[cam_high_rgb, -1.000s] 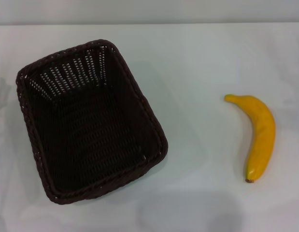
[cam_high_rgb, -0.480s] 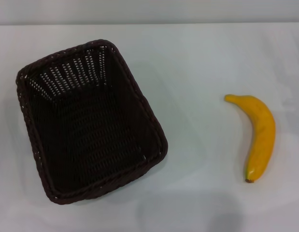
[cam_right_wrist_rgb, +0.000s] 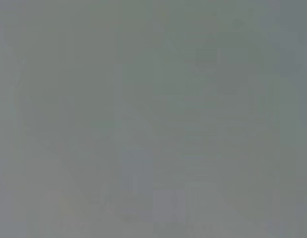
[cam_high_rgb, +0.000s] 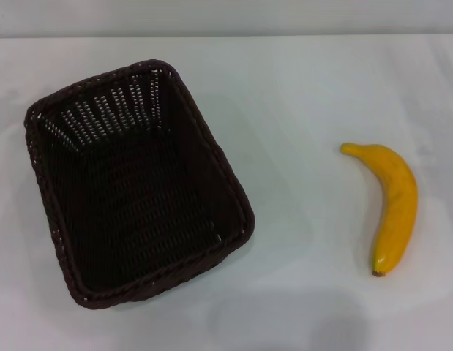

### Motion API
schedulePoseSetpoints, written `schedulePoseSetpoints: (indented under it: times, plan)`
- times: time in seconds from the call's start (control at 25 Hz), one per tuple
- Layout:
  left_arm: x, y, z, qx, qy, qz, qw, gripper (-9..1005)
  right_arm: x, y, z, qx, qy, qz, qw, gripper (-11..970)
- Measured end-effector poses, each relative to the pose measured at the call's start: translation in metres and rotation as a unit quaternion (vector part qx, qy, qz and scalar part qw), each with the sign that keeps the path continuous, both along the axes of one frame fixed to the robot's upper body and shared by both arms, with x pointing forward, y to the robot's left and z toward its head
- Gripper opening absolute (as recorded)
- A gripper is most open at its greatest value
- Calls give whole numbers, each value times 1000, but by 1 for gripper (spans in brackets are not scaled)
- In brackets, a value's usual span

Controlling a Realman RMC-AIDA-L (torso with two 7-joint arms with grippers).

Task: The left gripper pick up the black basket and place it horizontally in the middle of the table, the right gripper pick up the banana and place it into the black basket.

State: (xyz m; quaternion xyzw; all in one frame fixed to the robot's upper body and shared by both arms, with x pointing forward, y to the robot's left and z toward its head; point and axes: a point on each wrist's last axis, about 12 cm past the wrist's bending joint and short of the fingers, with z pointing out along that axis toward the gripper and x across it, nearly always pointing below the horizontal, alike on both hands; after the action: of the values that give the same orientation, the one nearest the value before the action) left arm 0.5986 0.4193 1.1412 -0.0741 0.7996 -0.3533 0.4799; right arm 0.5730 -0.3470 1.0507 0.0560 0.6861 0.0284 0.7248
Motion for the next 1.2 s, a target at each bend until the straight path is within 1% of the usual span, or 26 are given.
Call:
schedulePoseSetpoints:
  times: [0.08,0.16,0.24,0.28,0.32,0.4,0.44,0.52,0.56,0.6,0.64,0.68,0.76,0.8,0.88,1.04,1.2]
  plan:
    - [5,1,27,13,-4,-46,999,888,1,0,1,2,-1,1,1000,843]
    - [11,1,52,44,-4,-87,995,887,2,1,2,7,-5,2,1000,843]
    - [20,-3,71,86,11,-123,989,887,2,1,3,13,-10,4,1000,843]
    - [26,-8,81,112,23,-146,983,887,2,1,4,15,-13,5,1000,843]
    - [29,-11,85,127,31,-159,979,887,3,2,6,16,-17,7,1000,843]
    - [38,-27,99,180,44,-226,956,886,6,4,8,16,-21,10,1000,843]
    - [40,-35,104,199,44,-258,945,886,8,6,10,17,-24,13,999,843]
    - [44,-50,109,229,48,-301,924,886,13,11,13,20,-27,22,999,843]
    - [47,-56,110,248,57,-316,914,886,14,13,13,20,-28,27,999,843]
    - [53,-65,110,281,72,-324,901,886,15,15,14,18,-28,33,999,843]
    - [53,-65,110,281,72,-324,901,885,15,15,14,18,-28,35,999,843]
    - [58,-70,106,304,80,-323,893,885,15,16,14,18,-27,38,999,843]
    - [67,-79,99,347,73,-310,882,885,13,14,13,24,-28,37,999,843]
    - [71,-84,92,370,58,-306,875,884,12,13,12,27,-28,36,999,843]
    - [75,-92,79,398,33,-311,863,882,8,12,10,31,-28,35,999,843]
    - [77,-108,60,417,13,-343,842,879,0,7,7,48,-31,31,998,843]
    - [76,-118,50,424,4,-364,829,875,-8,3,6,78,-42,31,996,843]
